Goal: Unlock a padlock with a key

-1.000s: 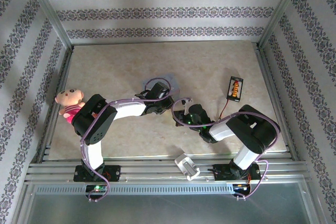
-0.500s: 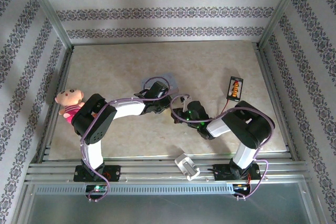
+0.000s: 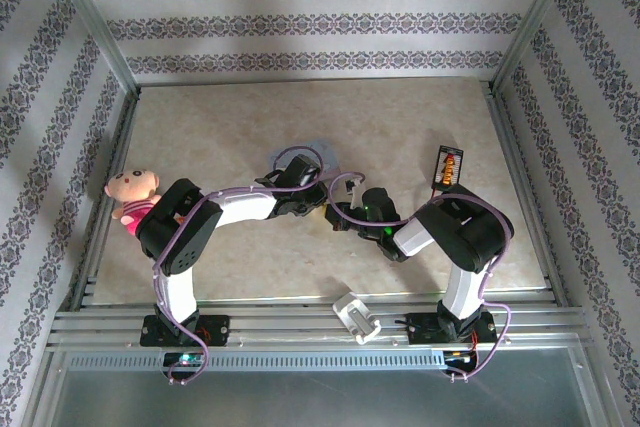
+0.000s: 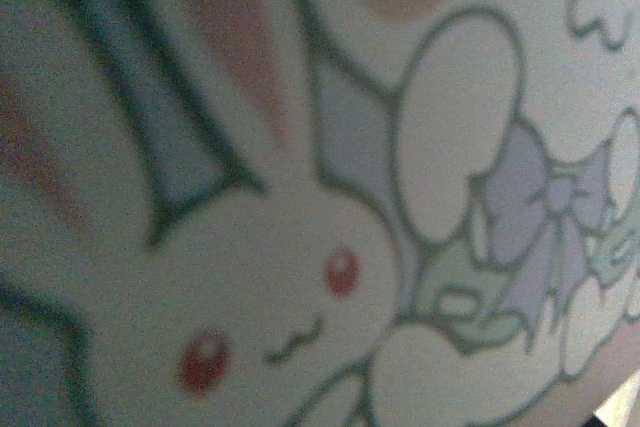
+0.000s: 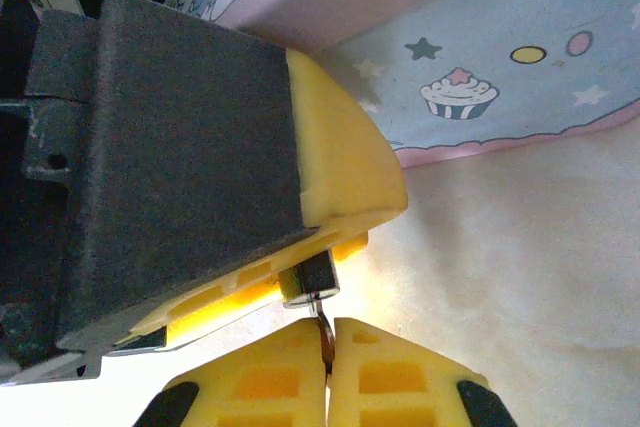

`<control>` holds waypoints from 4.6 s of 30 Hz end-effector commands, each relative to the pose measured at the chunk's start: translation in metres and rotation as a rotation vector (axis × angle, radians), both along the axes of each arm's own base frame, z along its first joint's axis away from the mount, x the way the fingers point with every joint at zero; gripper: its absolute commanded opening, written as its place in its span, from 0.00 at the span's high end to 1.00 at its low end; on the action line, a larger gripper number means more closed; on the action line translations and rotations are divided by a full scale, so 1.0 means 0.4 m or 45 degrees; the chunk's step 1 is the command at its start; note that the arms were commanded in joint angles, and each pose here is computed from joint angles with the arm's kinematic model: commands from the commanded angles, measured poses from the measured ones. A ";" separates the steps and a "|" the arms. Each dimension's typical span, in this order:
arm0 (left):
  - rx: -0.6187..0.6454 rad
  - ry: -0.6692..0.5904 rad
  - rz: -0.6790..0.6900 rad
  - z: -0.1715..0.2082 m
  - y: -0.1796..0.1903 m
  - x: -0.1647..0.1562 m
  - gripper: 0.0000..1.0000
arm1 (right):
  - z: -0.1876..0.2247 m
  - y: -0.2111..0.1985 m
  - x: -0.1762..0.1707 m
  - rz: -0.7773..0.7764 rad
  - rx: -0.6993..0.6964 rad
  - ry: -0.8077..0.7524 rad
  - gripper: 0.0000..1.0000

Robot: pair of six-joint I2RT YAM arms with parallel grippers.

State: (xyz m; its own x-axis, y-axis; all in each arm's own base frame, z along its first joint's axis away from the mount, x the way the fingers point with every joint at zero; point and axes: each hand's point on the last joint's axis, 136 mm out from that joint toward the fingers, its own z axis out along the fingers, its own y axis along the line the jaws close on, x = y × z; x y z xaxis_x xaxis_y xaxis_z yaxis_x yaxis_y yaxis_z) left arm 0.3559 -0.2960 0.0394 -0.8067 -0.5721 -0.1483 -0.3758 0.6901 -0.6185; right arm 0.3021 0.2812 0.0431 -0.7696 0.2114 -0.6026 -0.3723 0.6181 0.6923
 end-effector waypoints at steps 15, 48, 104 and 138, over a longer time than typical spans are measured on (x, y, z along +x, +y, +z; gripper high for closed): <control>-0.073 0.072 -0.113 -0.025 -0.046 -0.056 1.00 | 0.124 -0.009 0.095 -0.121 0.150 -0.171 1.00; -0.098 0.060 -0.011 -0.036 -0.016 -0.032 1.00 | 0.069 -0.070 0.017 -0.190 -0.033 -0.099 0.69; -0.181 0.044 -0.052 -0.012 -0.046 -0.030 1.00 | -0.002 -0.040 0.042 -0.198 0.258 0.056 0.86; -0.258 0.018 -0.074 -0.011 -0.070 -0.024 1.00 | -0.093 -0.056 0.084 -0.516 0.664 0.725 1.00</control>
